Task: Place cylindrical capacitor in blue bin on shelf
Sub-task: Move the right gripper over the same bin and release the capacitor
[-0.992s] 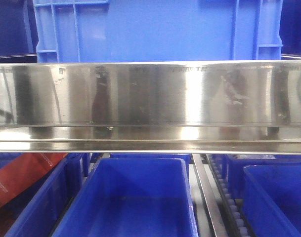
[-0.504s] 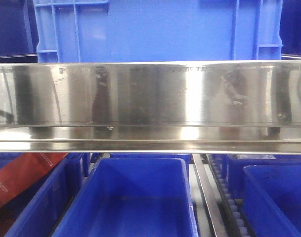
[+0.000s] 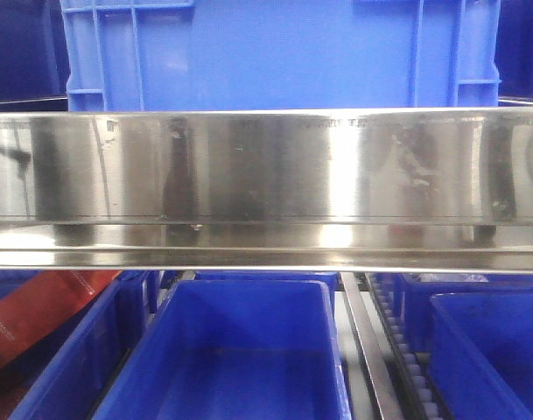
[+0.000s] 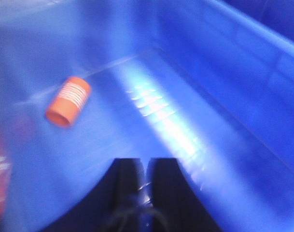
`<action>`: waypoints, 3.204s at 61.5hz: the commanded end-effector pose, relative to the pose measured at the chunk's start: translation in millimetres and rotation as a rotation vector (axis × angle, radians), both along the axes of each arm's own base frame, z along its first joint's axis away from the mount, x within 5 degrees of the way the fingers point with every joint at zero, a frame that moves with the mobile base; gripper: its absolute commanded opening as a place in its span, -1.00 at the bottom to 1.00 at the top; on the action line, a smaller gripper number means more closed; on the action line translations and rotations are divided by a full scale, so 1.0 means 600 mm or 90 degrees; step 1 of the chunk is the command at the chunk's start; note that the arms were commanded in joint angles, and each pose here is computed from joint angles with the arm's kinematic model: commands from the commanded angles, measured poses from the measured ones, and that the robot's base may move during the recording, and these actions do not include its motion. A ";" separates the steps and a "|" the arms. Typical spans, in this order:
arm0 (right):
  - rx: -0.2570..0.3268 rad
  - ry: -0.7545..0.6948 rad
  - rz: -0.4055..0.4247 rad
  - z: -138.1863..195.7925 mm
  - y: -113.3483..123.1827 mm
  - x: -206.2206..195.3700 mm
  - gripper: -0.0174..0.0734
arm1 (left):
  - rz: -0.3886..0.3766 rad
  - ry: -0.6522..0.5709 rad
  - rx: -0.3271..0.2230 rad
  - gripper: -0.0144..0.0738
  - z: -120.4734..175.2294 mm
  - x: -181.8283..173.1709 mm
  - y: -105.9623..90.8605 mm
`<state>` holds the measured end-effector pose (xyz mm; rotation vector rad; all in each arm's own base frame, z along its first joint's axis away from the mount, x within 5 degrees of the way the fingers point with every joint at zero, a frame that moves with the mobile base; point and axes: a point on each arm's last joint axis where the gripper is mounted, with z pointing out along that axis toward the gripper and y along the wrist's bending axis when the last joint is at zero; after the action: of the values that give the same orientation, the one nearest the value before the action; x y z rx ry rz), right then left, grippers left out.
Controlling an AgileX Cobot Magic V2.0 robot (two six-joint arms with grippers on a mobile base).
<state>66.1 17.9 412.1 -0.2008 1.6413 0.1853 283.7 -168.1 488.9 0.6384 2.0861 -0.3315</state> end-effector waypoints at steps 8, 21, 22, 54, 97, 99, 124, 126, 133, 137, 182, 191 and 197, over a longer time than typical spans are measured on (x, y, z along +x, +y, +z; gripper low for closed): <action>0.000 -0.011 0.000 0.003 0.000 0.000 -0.97 | 0.051 -0.037 -0.019 -0.92 0.015 -0.076 0.082; -0.002 0.000 0.000 0.001 0.001 0.008 -0.97 | 0.075 -0.096 -0.054 -0.92 -0.016 -0.191 0.149; -0.003 0.004 0.000 0.000 0.002 0.011 -0.97 | 0.075 -0.103 -0.058 -0.92 -0.019 -0.203 0.154; -0.052 0.012 0.119 0.104 0.070 0.127 -0.97 | 0.089 -0.234 -0.150 -0.92 -0.139 -0.384 0.235; -0.150 0.387 0.268 0.024 0.300 0.477 -0.97 | 0.088 -0.236 -0.151 -0.92 -0.141 -0.390 0.237; -0.153 0.402 0.269 0.008 0.305 0.486 -0.97 | 0.088 -0.236 -0.151 -0.92 -0.141 -0.390 0.237; -0.167 0.455 0.269 -0.046 0.321 0.517 -0.55 | 0.088 -0.236 -0.152 -0.92 -0.141 -0.391 0.237; -0.168 0.456 0.269 -0.046 0.321 0.517 -0.36 | 0.088 -0.236 -0.152 -0.92 -0.141 -0.391 0.237; -0.165 0.462 0.267 -0.047 0.320 0.516 0.45 | 0.088 -0.236 -0.153 -0.92 -0.140 -0.391 0.237; -0.166 0.462 0.268 -0.045 0.320 0.515 0.66 | 0.087 -0.233 -0.155 -0.92 -0.141 -0.391 0.237; -0.098 0.210 0.245 0.160 0.215 0.322 -0.96 | 0.085 -0.231 -0.160 -0.92 -0.141 -0.392 0.236; -0.088 0.167 0.230 0.155 0.179 0.258 -0.96 | 0.085 -0.231 -0.160 -0.92 -0.141 -0.392 0.236; -0.082 0.127 0.215 0.145 0.154 0.216 -0.96 | 0.085 -0.231 -0.160 -0.92 -0.141 -0.392 0.236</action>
<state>215.4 122.9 500.2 -0.6016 1.8853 0.3948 49.6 -26.7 403.2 0.3920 1.7150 -0.3511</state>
